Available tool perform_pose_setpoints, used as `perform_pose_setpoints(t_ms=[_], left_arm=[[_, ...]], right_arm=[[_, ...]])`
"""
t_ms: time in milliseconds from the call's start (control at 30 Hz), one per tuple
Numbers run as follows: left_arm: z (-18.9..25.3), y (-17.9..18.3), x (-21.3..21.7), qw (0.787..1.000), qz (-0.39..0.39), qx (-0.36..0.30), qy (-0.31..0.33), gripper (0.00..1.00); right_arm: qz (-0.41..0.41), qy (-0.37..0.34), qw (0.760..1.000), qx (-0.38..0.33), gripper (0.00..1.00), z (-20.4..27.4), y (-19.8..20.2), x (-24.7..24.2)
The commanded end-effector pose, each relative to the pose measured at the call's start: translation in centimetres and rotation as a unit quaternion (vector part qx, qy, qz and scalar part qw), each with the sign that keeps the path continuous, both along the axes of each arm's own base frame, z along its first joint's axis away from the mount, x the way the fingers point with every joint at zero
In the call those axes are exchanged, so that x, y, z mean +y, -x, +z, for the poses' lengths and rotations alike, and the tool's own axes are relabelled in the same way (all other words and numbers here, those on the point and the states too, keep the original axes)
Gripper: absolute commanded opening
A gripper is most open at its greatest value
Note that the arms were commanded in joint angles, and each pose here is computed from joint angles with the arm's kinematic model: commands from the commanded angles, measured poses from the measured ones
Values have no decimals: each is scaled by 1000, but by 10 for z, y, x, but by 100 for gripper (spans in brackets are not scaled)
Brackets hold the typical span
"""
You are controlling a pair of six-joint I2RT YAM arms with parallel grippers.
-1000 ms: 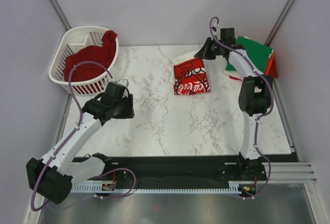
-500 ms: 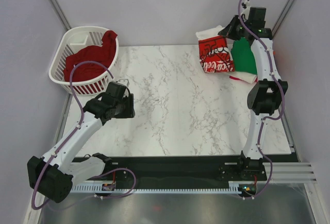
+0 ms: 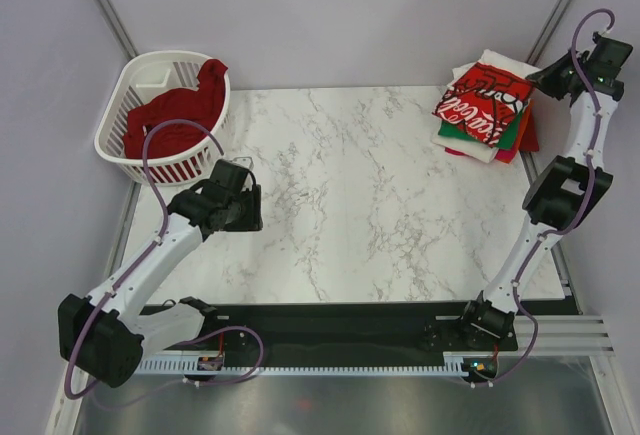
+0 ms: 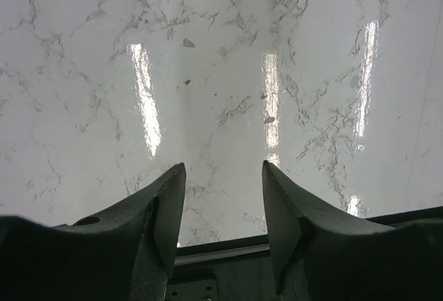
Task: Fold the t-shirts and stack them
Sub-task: Neatly place the folded tshirt to the corner
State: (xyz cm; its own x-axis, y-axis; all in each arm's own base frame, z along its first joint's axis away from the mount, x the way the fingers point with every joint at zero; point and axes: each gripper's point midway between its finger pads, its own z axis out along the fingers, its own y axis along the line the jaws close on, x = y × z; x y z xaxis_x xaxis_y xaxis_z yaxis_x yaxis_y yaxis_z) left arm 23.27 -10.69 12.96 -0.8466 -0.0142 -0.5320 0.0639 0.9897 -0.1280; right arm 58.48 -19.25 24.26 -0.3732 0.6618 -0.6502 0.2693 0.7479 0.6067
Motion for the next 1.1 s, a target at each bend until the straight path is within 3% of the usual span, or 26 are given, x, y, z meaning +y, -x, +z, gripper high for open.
perform_pose_setpoints(t_ms=[0,267,400,500,767,833,967,1000,1067], left_arm=[[2,-6,-5,1000,-14,-12,3,56],[-1,-6,-6,1000,-15,-7,1,56],[-2,-5,-5,1000,-15,-6,0,56],[-2,-5,-7,1000,-17,-5,1,56],[-1,-5,-7,1000,-19,-7,1,55],[0,-5,-8,1000,-20,-9,2,55],[4,-5,-8,1000,-20,-16,3,55],[4,-4,-8,1000,-21,-16,5,55],[7,-4,-9,999,-23,-23,7,55]], right_arm=[[-21,-1,1000,7,0,-23,-8,-13],[-54,-22,997,56,0,-119,-16,-29],[-153,49,980,121,0,-159,5,-71],[-200,64,968,134,0,-169,19,-92],[-177,27,973,144,1,-204,20,-75],[-176,29,973,150,13,-207,24,-74],[-196,41,967,155,54,-194,37,-73],[-222,57,959,169,69,-194,48,-81],[-256,82,950,160,84,-163,59,-92]])
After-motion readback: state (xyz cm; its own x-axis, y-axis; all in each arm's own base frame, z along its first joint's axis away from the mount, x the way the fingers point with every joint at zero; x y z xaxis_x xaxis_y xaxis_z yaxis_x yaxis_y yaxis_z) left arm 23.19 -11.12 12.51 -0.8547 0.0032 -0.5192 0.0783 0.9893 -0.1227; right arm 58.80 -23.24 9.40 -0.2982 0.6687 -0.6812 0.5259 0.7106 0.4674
